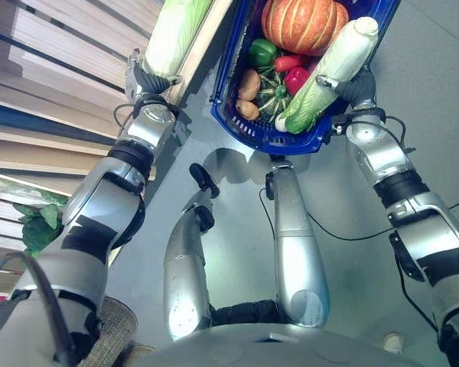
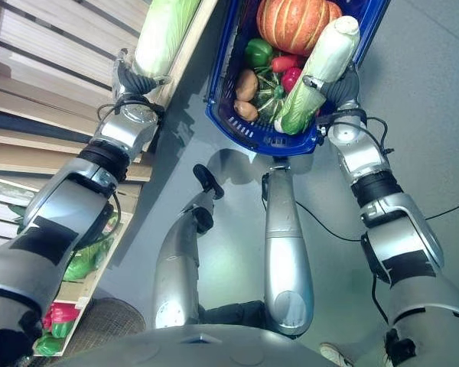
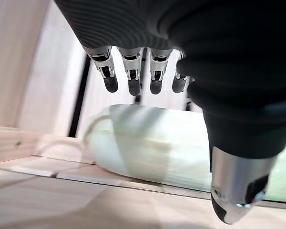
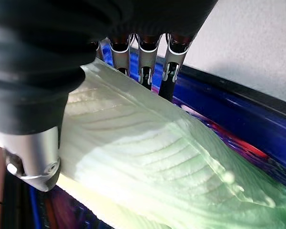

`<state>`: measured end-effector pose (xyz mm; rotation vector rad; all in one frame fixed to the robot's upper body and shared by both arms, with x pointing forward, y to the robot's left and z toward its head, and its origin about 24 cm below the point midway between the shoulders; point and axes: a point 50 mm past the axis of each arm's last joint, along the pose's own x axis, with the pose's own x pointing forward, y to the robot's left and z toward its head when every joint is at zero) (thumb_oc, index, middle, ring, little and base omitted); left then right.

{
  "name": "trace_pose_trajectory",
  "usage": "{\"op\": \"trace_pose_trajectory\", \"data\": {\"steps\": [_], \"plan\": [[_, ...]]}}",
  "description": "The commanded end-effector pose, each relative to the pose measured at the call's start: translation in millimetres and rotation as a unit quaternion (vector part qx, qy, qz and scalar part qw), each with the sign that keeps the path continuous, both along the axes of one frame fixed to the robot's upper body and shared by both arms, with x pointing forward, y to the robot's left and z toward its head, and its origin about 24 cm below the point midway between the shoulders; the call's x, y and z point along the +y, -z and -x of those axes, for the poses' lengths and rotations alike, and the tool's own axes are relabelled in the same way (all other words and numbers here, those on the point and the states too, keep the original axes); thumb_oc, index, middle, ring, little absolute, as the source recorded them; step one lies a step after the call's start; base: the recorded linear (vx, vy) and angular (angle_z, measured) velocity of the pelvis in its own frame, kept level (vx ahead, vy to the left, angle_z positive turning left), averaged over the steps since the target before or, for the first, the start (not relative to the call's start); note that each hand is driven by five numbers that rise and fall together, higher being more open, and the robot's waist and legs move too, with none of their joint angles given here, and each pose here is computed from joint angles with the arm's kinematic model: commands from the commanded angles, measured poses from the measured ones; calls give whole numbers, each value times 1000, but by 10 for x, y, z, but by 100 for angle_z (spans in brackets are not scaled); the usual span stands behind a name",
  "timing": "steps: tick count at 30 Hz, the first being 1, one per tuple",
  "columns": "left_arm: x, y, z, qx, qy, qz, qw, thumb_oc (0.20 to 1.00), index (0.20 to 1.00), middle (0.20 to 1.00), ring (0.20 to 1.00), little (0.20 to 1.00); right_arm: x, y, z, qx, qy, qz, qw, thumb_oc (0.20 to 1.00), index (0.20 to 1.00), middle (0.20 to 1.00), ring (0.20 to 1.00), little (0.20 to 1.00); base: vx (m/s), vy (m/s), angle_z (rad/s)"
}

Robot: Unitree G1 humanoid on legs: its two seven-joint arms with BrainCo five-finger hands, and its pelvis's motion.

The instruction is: Pick up fruits and vegetables into the basket

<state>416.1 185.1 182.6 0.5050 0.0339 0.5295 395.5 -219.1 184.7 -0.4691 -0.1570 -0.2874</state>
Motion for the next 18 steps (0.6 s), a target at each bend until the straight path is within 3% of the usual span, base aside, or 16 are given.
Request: {"op": "trace_pose_trajectory", "data": {"steps": [1,2,10,18], "plan": [[274,-61,16,2,-53,19,998,1000,1000,1000,1000,1000,-27,4,-47,32,-5,-6,999,652,652,652,652,652,7,-37,10],[283,-96,13,1,-56,11,998,1000,1000,1000,1000,1000,-70,48,-64,58,8,-2,998,1000,1000,1000,1000,1000,5,-29,9],[396,-436,18,-47,-84,-37,995,1000,1000,1000,1000,1000,-24,-105,-40,5,22,31,999,1000,1000,1000,1000,1000,0,-45,6],[593,-572,103,-89,-141,-68,984,1000,1000,1000,1000,1000,52,182,390,-44,-26,42,998,1000,1000,1000,1000,1000,9,46,-4]]}}
